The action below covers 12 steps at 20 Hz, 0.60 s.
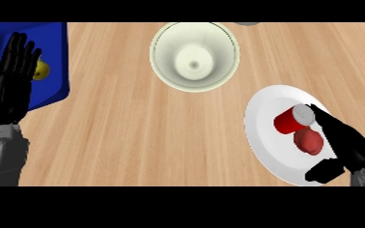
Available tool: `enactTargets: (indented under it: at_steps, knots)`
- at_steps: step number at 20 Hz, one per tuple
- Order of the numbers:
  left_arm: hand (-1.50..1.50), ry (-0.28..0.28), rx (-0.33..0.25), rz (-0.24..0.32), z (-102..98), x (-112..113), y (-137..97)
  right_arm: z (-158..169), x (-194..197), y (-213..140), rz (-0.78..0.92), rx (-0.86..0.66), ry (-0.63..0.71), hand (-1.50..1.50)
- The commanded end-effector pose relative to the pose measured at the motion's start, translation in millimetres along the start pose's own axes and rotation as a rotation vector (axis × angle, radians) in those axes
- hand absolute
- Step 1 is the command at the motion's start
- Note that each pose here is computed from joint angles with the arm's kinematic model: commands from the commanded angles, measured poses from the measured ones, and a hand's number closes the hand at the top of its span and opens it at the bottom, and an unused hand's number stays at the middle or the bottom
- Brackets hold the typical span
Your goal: Pick the bell pepper from the plate and place it in the bowl
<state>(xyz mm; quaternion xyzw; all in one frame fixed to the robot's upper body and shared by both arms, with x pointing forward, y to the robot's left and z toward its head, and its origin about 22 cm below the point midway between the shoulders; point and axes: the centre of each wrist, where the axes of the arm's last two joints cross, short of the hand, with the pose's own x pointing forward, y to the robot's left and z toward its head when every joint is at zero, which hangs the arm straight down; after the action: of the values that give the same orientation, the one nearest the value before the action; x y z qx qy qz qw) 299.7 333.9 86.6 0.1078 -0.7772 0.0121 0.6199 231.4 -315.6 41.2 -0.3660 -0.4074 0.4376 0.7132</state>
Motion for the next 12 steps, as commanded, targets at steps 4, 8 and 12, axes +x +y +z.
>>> enactTargets:
  at_steps: [4,8,12]
  knots:
    - [0.00,0.007,0.012,0.015,2.8,-19.1,-3.8,-11.2,4.5,7.0,0.015,-0.007,0.022,-1.50]
    - [0.00,-0.007,0.008,0.003,-3.3,-2.0,1.7,-14.1,-7.8,9.4,0.026,-0.109,-0.071,1.50]
    - [0.00,0.007,-0.007,-0.010,19.2,-14.7,-0.6,-10.5,-17.6,2.6,0.054,-0.118,-0.081,1.50]
